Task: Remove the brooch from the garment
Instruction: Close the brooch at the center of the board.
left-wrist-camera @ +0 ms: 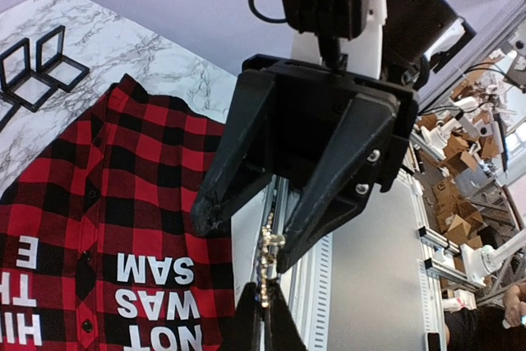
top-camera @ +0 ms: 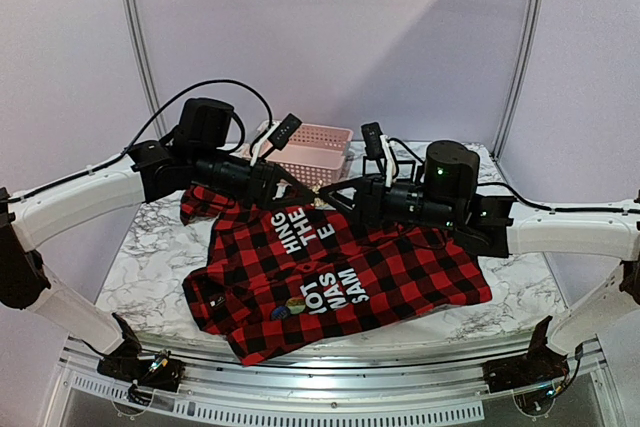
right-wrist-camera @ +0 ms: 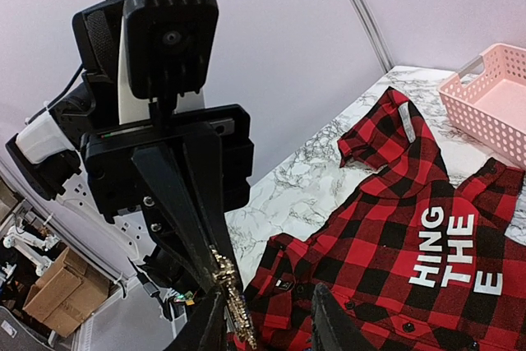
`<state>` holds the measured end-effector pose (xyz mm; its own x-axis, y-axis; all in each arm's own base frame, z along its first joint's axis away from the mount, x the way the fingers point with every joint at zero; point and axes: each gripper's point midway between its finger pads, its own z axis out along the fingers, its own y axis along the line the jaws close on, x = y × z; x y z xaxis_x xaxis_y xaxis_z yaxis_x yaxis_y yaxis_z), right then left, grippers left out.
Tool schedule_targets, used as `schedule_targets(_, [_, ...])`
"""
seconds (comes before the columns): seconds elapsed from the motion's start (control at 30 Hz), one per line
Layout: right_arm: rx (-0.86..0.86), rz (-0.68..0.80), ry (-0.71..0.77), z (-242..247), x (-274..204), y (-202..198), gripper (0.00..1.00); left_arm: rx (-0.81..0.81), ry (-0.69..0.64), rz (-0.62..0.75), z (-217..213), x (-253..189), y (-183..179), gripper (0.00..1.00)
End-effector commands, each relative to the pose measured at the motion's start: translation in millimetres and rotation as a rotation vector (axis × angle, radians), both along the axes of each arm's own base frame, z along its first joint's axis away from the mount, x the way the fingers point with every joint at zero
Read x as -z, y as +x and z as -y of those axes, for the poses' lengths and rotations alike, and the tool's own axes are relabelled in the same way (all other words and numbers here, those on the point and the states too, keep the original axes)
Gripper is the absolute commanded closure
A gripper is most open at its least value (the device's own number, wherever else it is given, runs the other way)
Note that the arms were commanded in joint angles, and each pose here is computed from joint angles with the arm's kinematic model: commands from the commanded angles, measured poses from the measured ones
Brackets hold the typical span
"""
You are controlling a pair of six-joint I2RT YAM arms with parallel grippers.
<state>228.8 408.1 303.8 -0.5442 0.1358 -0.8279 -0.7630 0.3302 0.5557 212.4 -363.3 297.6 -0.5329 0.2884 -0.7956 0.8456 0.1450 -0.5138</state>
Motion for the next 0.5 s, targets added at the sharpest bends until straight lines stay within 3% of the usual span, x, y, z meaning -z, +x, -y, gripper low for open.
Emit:
schedule_targets(0.0, [-0.003, 0.016, -0.002, 2, 2, 2, 0.66, 0.010, 0.006, -0.006, 2, -1, 1, 1.00])
schedule_targets(0.47, [-0.061, 0.055, 0.036, 3, -9, -11, 0.55, -0.004, 0.017, -0.007, 1, 1, 4, 1.00])
